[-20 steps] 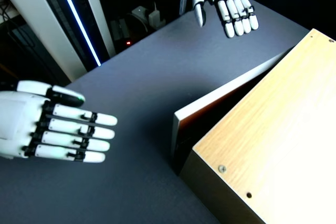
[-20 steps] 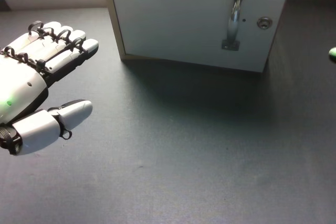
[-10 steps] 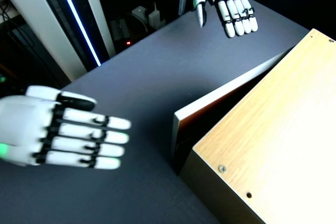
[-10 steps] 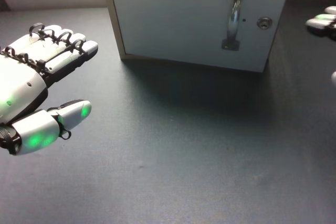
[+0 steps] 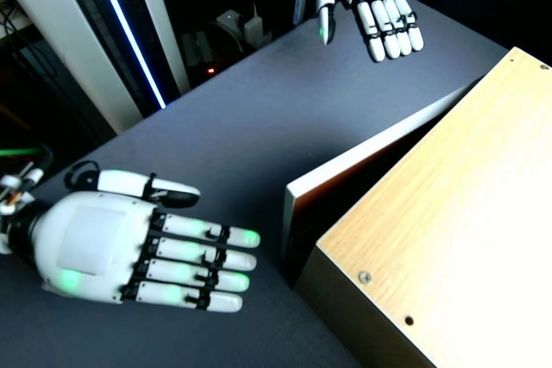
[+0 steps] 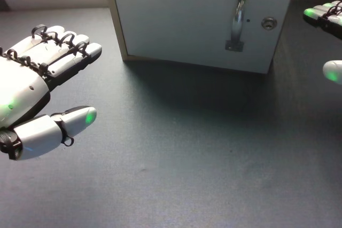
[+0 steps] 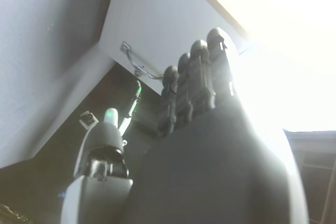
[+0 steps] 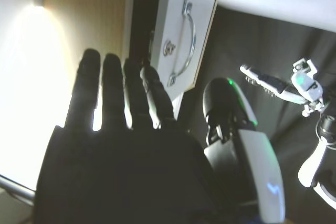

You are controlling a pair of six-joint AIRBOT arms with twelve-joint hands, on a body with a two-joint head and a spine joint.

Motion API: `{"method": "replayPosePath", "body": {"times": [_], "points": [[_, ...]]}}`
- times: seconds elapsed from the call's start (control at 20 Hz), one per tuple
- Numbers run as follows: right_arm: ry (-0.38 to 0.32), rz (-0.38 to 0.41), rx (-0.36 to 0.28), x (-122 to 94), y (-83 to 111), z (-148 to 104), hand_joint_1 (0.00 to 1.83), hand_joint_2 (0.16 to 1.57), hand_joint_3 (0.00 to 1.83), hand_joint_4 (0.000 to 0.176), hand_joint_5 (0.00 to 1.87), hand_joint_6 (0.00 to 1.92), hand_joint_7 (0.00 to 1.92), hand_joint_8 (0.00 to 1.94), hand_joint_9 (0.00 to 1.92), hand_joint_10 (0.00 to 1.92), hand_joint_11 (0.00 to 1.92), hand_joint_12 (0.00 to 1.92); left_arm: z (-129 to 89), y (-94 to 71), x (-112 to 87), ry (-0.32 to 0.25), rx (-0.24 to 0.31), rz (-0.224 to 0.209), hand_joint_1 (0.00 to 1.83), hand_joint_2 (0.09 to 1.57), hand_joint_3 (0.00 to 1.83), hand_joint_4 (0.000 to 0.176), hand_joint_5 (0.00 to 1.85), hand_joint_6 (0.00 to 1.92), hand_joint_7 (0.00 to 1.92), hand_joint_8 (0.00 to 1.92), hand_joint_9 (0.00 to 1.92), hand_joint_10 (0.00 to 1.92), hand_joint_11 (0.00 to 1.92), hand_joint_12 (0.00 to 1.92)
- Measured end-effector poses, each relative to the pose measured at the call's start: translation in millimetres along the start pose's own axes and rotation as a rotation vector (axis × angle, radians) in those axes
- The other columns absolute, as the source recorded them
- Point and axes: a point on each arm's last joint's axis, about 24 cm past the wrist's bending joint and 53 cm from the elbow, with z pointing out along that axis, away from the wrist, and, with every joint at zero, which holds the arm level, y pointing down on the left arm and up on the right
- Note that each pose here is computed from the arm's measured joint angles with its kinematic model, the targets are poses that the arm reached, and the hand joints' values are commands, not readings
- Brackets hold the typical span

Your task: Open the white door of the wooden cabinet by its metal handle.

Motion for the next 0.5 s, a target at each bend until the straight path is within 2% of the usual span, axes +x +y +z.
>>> {"method": "replayPosePath", "body": {"times": [0.5], "points": [[-0.012,-0.006,-0.006,-4.6,3.6,21.8,0.0,1.36,0.0,0.0,0.0,0.0,0.0,0.0,0.0,0.0,0.0,0.0,0.8,-0.3,4.1,0.006,0.003,-0.01,0.0,1.42,0.0,0.0,0.11,0.01,0.08,0.01,0.09,0.01,0.05,0.07]]}}
